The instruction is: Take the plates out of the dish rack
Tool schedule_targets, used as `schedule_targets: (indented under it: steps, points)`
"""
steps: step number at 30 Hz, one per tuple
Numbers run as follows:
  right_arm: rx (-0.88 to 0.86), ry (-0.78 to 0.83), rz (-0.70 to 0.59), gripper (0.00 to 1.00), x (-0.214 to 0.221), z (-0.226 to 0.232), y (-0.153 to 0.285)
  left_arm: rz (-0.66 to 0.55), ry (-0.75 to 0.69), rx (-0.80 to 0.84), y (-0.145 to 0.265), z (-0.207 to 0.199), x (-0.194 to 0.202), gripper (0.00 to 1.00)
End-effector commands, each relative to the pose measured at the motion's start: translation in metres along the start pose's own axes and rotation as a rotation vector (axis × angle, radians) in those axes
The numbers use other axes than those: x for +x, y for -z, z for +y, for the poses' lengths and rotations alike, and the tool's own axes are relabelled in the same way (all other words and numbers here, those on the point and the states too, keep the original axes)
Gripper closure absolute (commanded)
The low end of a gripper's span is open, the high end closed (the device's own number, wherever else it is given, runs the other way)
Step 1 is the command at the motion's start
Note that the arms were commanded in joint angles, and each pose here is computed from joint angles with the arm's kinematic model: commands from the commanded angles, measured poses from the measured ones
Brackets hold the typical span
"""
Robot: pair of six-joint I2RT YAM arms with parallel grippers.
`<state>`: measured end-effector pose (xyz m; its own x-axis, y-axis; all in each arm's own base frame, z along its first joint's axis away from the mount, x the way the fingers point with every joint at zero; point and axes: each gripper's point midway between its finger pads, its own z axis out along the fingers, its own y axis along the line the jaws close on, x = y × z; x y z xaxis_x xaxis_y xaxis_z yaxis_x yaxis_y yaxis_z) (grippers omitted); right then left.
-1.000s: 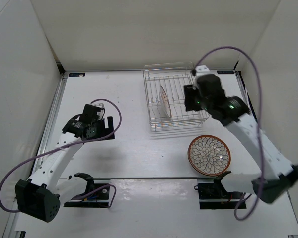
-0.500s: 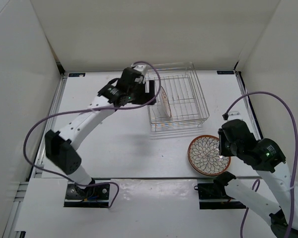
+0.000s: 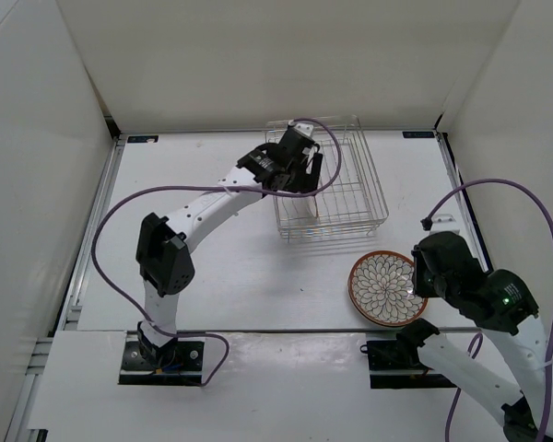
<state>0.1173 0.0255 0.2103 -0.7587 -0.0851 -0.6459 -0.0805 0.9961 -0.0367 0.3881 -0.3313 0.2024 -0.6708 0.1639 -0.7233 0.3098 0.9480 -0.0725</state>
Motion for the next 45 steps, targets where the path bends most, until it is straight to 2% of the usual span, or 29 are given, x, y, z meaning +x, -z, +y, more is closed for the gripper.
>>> schedule_targets:
  steps: [1, 4, 7, 8, 13, 14, 18, 24, 27, 29, 35, 36, 37, 40, 45]
  points:
    - [0.021, 0.006, 0.011, 0.75, 0.010, -0.009, 0.004, -0.033, 0.002, -0.026, 0.004, -0.002, -0.014, 0.02]
    - [0.018, 0.002, 0.001, 0.75, 0.009, -0.009, 0.005, -0.035, 0.002, -0.024, -0.003, -0.002, -0.009, 0.04]
    - [0.014, 0.005, 0.003, 0.75, 0.010, -0.009, 0.005, -0.011, -0.010, -0.037, -0.013, 0.002, 0.001, 0.14]
    - [0.011, 0.005, -0.001, 0.75, 0.010, -0.008, 0.005, -0.001, -0.015, -0.040, -0.013, 0.002, 0.003, 0.25]
    - [0.001, 0.001, -0.012, 0.75, 0.009, -0.008, 0.006, 0.059, -0.008, -0.052, -0.026, 0.014, 0.020, 0.36]
    - [-0.005, 0.003, -0.012, 0.75, 0.010, -0.007, 0.006, 0.068, -0.009, -0.059, -0.027, 0.018, 0.023, 0.41]
    - [-0.007, -0.001, -0.022, 0.75, 0.010, -0.007, 0.007, 0.090, 0.000, -0.075, -0.030, 0.030, 0.023, 0.52]
    - [-0.015, 0.000, -0.028, 0.75, 0.009, -0.007, 0.007, 0.089, 0.005, -0.091, -0.030, 0.046, 0.017, 0.52]
    - [-0.013, 0.002, -0.026, 0.75, 0.010, -0.007, 0.007, 0.100, 0.007, -0.107, -0.032, 0.055, 0.018, 0.58]
    - [-0.009, 0.001, -0.024, 0.75, 0.009, -0.007, 0.006, 0.112, 0.013, -0.119, -0.032, 0.062, 0.020, 0.58]
    - [-0.014, 0.004, -0.023, 0.75, 0.009, -0.006, 0.006, 0.113, 0.025, -0.084, -0.027, 0.056, 0.021, 0.58]
    - [-0.011, 0.004, -0.022, 0.75, 0.010, -0.007, 0.006, 0.100, 0.022, -0.077, -0.024, 0.054, 0.016, 0.60]
    - [-0.015, 0.006, -0.022, 0.75, 0.009, -0.006, 0.006, 0.100, 0.018, -0.071, -0.022, 0.053, 0.017, 0.67]
    - [-0.013, 0.005, -0.018, 0.75, 0.010, -0.006, 0.006, 0.059, 0.012, -0.050, -0.013, 0.047, 0.005, 0.75]
    - [-0.013, 0.007, -0.019, 0.75, 0.009, -0.006, 0.006, 0.032, -0.003, -0.032, -0.012, 0.038, -0.004, 0.84]
